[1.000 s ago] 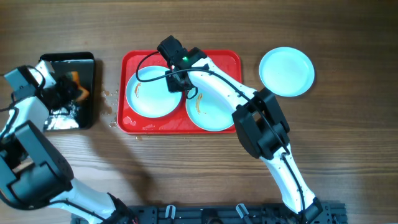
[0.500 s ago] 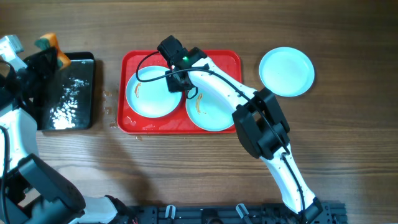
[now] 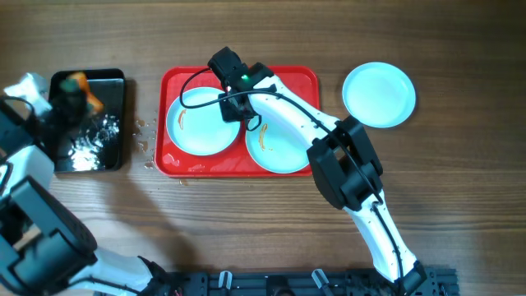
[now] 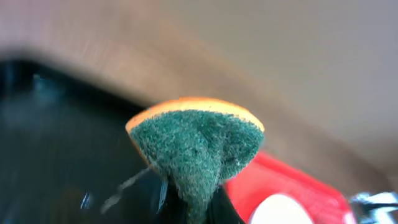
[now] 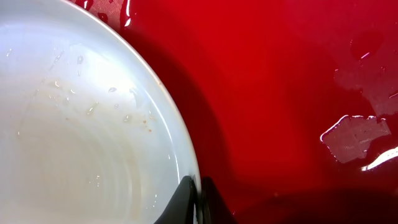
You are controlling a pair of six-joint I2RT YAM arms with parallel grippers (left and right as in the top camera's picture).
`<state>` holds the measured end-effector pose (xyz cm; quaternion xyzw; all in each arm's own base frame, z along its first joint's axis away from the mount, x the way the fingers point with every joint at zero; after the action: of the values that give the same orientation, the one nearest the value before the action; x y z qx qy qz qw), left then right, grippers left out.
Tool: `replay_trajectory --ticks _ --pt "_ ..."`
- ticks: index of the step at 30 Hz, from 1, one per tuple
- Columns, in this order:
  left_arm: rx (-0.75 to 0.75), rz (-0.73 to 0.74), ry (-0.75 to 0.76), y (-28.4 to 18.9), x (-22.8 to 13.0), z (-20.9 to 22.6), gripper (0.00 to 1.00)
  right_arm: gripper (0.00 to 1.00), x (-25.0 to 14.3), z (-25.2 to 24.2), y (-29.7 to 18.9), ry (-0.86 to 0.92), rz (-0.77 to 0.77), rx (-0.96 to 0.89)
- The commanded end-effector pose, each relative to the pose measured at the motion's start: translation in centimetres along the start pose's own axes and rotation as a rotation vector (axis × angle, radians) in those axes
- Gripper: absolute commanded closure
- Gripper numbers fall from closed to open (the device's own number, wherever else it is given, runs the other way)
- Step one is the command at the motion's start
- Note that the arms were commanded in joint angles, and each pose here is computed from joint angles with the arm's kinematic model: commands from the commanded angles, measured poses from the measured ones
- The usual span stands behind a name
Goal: Clean dirty plates on tray and stack at the side
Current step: 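Rub and shake the sponge in the black tray with the left gripper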
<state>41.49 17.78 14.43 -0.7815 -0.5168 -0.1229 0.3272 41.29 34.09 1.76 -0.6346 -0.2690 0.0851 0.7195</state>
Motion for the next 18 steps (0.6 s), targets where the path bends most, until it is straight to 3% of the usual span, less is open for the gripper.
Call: replay_trajectory --ticks 1,4,7,10,14,18 --pt "-0.214 -0.092 0.095 -4.3 3.8 -9.1 0.96 0.96 -1.9 -0.2 1.5 -0.03 0.068 -0.013" --pt "-0.244 -0.146 0.19 -6.1 4.7 -12.1 0.96 0.96 -1.9 -0.2 1.5 -0.051 0.07 -0.012" --pt "-0.206 -0.156 0.187 -6.2 4.7 -11.7 0.96 0.96 -1.9 -0.2 1.5 -0.051 0.068 -0.012" --pt "-0.018 -0.137 0.048 -4.6 3.8 -6.5 0.96 0.96 -1.8 -0.2 1.5 -0.051 0.065 -0.012" --pt "0.225 -0.019 -0.036 -1.6 0.0 2.5 0.96 0.96 -1.8 -0.2 1.5 -0.051 0.065 -0.011" --pt "0.191 0.076 -0.123 -0.1 -2.6 4.9 0.96 0.96 -1.8 -0.1 1.5 -0.051 0.065 -0.009"
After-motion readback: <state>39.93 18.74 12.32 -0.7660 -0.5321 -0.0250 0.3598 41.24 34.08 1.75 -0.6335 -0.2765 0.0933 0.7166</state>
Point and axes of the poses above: each gripper's point midway between its finger pads, its own y axis out along the fingers, its own z axis along the line the jaws close on, x = y × z, the point moved 1 cm from there along -y, back along the fingers, and after that the axes turned 15 degrees about -y, right-handed, at the moved point
